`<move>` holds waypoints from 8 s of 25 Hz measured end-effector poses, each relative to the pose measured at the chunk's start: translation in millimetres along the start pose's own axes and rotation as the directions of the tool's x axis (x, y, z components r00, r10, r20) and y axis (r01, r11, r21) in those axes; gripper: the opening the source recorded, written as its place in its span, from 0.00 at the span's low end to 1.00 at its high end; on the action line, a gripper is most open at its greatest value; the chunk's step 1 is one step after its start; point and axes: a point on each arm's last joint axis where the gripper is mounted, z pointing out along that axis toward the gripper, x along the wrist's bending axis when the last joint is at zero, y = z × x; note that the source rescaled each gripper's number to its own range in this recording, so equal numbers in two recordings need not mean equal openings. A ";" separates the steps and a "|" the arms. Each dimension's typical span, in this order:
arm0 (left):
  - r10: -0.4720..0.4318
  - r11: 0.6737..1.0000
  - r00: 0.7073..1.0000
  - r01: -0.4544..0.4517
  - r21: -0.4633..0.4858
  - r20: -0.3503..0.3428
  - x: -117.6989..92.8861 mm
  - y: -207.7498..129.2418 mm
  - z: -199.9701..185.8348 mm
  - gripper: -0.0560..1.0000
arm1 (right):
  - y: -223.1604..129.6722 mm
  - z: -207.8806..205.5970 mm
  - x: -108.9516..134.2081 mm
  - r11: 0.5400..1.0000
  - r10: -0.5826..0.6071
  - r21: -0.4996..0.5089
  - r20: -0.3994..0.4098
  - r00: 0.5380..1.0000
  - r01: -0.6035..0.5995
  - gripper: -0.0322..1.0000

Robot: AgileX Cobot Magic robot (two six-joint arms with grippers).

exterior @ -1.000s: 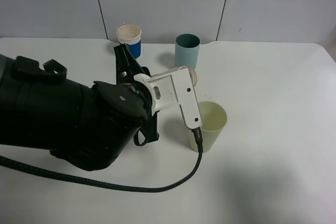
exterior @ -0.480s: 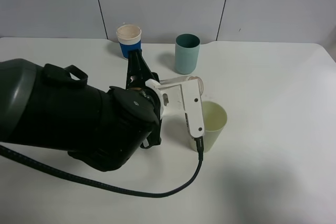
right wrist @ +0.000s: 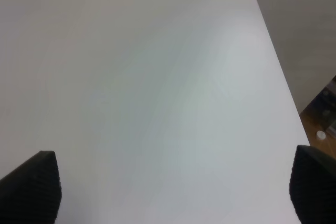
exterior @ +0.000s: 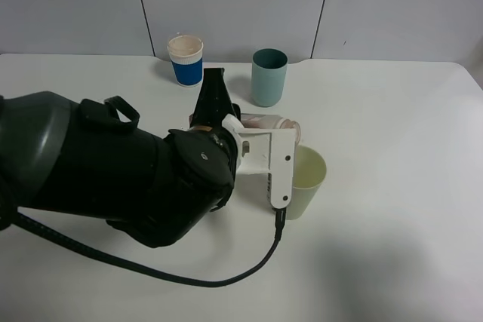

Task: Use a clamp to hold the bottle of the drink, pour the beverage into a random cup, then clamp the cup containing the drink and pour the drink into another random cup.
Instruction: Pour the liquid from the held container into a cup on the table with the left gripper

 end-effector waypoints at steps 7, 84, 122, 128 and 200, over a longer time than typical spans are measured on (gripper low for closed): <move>0.059 0.998 0.997 -0.060 -0.033 -0.043 3.7 3.2 -0.1 0.05 | 0.0 0.0 0.0 1.000 0.000 0.000 0.000 1.000 0.000 0.61; 0.204 0.961 0.945 -0.244 -0.133 -0.257 27.0 9.1 14.2 0.05 | 0.0 0.0 0.0 1.000 0.000 0.000 0.000 1.000 0.000 0.61; 0.290 0.941 0.906 -0.329 -0.080 -0.309 31.3 7.8 13.4 0.05 | 0.0 0.0 0.0 1.000 0.000 0.000 0.000 1.000 0.000 0.61; 0.309 0.937 0.901 -0.343 -0.063 -0.305 26.8 2.6 13.9 0.05 | 0.0 0.0 0.0 1.000 0.000 0.000 0.000 1.000 0.000 0.61; 0.340 0.920 0.836 -0.390 -0.030 -0.430 36.9 4.7 9.7 0.05 | 0.0 0.0 0.0 1.000 0.000 0.000 0.000 1.000 0.000 0.61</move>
